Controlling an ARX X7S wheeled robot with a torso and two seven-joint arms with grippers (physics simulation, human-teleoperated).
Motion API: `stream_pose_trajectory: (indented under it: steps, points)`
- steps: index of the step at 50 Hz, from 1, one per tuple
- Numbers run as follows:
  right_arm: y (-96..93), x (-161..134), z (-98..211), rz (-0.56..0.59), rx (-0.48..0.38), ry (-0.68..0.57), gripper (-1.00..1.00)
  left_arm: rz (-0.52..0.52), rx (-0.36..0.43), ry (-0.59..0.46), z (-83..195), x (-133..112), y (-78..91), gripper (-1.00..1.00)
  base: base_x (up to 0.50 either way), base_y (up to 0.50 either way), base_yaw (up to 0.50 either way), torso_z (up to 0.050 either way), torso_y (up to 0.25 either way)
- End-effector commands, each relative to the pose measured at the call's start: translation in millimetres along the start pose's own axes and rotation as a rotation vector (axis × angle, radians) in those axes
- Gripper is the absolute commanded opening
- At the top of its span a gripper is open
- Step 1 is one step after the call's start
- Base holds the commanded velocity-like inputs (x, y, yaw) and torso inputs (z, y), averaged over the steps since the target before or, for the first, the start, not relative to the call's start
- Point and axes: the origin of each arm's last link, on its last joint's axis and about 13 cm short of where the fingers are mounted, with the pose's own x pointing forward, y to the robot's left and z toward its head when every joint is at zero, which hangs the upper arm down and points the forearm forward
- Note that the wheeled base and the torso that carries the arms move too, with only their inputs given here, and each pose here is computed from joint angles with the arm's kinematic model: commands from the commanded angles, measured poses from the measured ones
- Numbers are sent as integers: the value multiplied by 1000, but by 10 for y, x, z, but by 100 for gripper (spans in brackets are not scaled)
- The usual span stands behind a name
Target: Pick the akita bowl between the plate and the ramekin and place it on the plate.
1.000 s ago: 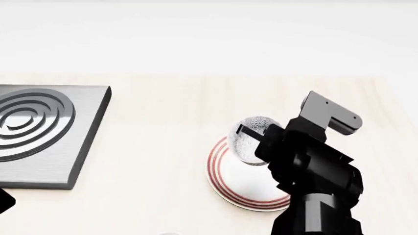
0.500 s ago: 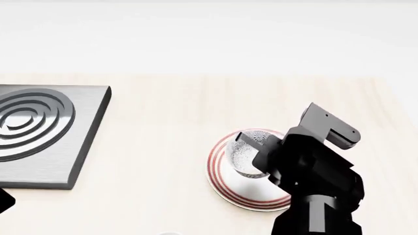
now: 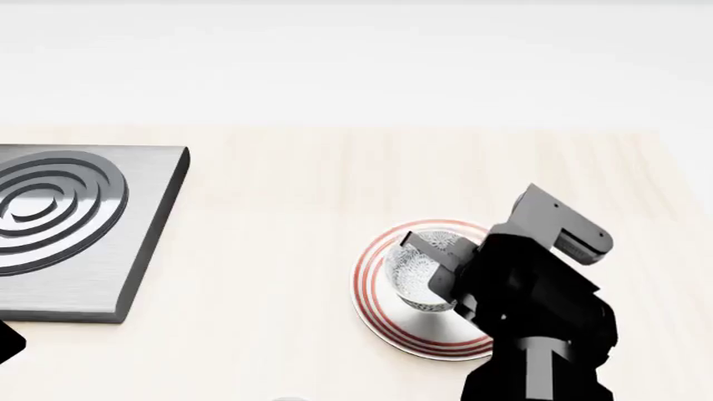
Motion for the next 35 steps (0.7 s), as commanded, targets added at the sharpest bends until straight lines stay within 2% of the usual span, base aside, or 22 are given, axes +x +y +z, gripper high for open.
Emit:
stream_pose_trajectory:
  steps: [1,18,19,35]
  points:
    - [5,6,5,9,25,-10,-100,1,0,0,-7,5,-1,100,0,0,0,0,0]
    - [2,7,4,18,16,-12,-100,3,-1,1,-1,2,-5,100,0,0,0,0,1]
    - [1,8,2,19,13,-13,100,3,-1,1,1,2,-5,100,0,0,0,0,0]
    - [12,-1,44,36,-24,-56,100,4,-1,-1,5,-4,-2,100,0,0,0,0,0]
